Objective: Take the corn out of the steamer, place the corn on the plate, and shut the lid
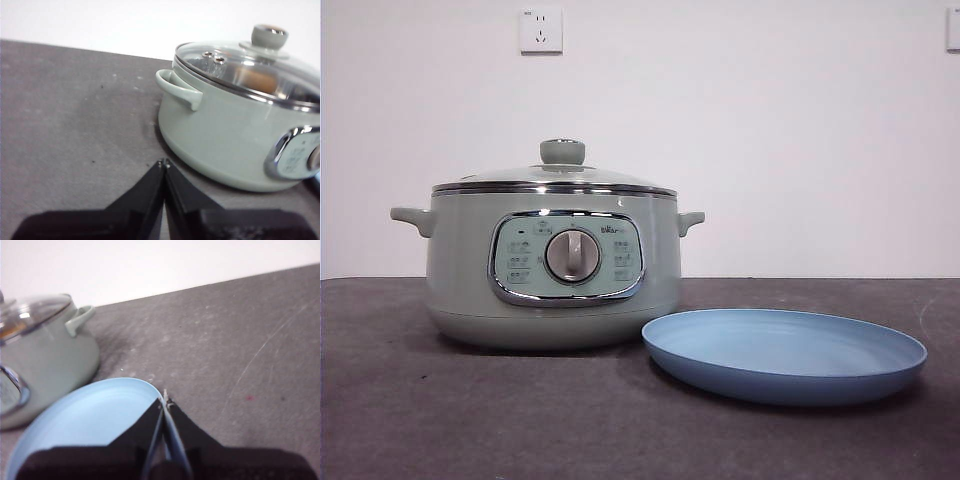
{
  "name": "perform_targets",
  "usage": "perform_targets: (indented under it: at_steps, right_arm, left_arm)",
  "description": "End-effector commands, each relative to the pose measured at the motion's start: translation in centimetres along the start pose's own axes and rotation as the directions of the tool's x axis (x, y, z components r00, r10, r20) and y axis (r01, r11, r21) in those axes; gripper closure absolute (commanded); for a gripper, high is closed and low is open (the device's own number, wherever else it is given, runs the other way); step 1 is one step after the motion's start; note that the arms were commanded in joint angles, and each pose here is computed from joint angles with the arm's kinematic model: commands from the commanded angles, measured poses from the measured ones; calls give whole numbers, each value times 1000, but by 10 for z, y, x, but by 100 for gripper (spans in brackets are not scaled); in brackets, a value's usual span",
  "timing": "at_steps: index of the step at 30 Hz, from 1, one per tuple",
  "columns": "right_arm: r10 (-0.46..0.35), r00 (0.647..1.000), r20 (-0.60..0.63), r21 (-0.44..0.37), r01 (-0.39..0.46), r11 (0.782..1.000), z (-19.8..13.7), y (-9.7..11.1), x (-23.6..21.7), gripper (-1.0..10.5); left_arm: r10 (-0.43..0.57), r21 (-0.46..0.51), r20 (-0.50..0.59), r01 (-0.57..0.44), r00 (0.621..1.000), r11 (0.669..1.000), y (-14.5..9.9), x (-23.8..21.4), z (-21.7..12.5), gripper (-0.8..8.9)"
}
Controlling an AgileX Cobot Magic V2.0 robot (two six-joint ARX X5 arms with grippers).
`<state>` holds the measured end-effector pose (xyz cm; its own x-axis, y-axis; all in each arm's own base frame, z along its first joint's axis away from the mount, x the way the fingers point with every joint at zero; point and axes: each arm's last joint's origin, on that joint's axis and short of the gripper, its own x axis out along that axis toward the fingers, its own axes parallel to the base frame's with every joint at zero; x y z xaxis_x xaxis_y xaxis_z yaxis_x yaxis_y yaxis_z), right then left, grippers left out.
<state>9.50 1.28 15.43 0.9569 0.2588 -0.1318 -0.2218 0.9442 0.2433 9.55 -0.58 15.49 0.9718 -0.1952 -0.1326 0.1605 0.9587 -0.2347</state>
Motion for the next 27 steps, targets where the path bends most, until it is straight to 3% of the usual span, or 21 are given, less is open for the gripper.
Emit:
perform_targets:
  at_steps: [1,9,13,21,27]
  right_arm:
    - [10,999,35,123,-15,992,9,3,-3,957]
    - [36,992,124,119,-51,992,50,15,-15,958]
    - [87,990,113,108,-99,989,77,23,-19,958]
    - [222,971,-83,18,-222,975,136,40,-11,958]
    - [311,900,-306,-27,-335,942,172,49,6,958]
  left_arm:
    - [-25,-74,26,27,999,997,-3,-3,8,820]
    - [-49,-96,115,60,992,994,-16,-21,53,820]
    - [-76,-90,113,87,991,992,-24,-30,75,820]
    - [-196,-46,2,196,981,980,-38,-35,117,820]
    - [-282,-23,-105,282,954,959,-47,-31,148,820]
